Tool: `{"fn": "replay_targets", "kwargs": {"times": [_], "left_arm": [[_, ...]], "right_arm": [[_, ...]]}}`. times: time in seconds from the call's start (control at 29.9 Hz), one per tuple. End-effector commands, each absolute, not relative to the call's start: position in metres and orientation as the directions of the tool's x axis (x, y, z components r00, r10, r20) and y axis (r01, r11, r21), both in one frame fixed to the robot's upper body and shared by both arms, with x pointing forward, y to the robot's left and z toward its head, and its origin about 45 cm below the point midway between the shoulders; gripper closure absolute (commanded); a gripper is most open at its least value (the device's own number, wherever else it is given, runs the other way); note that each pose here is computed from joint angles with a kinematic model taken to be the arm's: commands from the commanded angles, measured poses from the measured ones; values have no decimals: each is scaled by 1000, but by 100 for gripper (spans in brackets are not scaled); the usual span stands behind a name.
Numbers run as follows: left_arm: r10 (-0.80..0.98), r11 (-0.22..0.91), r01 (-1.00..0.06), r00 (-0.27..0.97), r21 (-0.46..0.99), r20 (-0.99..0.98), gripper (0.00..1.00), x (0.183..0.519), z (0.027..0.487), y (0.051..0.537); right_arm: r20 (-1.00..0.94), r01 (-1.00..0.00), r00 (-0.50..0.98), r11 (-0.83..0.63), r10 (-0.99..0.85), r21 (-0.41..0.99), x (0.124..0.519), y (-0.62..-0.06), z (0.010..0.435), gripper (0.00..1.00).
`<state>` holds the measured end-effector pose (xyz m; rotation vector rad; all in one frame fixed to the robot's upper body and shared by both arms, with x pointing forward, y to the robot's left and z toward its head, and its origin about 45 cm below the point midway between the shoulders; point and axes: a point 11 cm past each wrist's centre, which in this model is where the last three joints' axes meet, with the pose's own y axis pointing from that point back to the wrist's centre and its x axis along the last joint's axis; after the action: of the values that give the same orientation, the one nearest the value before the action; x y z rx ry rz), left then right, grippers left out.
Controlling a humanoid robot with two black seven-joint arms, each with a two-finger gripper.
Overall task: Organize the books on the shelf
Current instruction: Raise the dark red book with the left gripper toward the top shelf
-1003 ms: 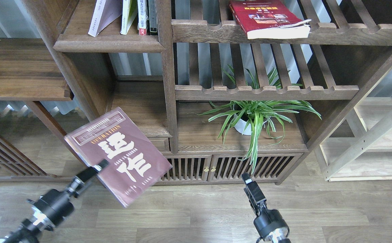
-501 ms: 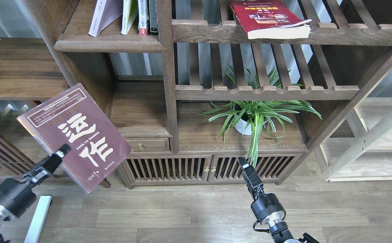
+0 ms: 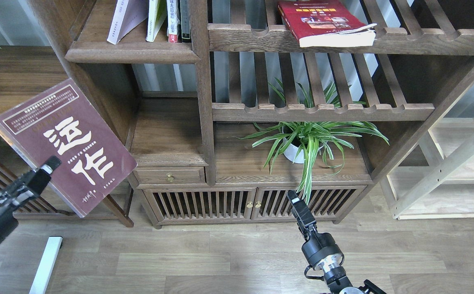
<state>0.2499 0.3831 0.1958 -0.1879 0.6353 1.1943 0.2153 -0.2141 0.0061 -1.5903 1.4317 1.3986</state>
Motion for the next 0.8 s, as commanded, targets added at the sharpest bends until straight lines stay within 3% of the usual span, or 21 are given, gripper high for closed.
{"fn": "replay_targets", "kwargs": {"times": [0.0, 0.43, 0.77], "left_arm": [[832, 378, -907, 246, 183, -498, 100, 255, 216, 393], [895, 357, -920, 287, 163, -341, 100, 268, 270, 424], [908, 394, -914, 370, 97, -196, 100, 300, 331, 425]], "right_arm": [[-933, -941, -124, -258, -337, 218, 215, -214, 6, 5], [-934, -941, -122, -258, -337, 217, 216, -214, 7, 5], [-937, -941, -122, -262, -328, 214, 216, -210, 7, 5]]}}
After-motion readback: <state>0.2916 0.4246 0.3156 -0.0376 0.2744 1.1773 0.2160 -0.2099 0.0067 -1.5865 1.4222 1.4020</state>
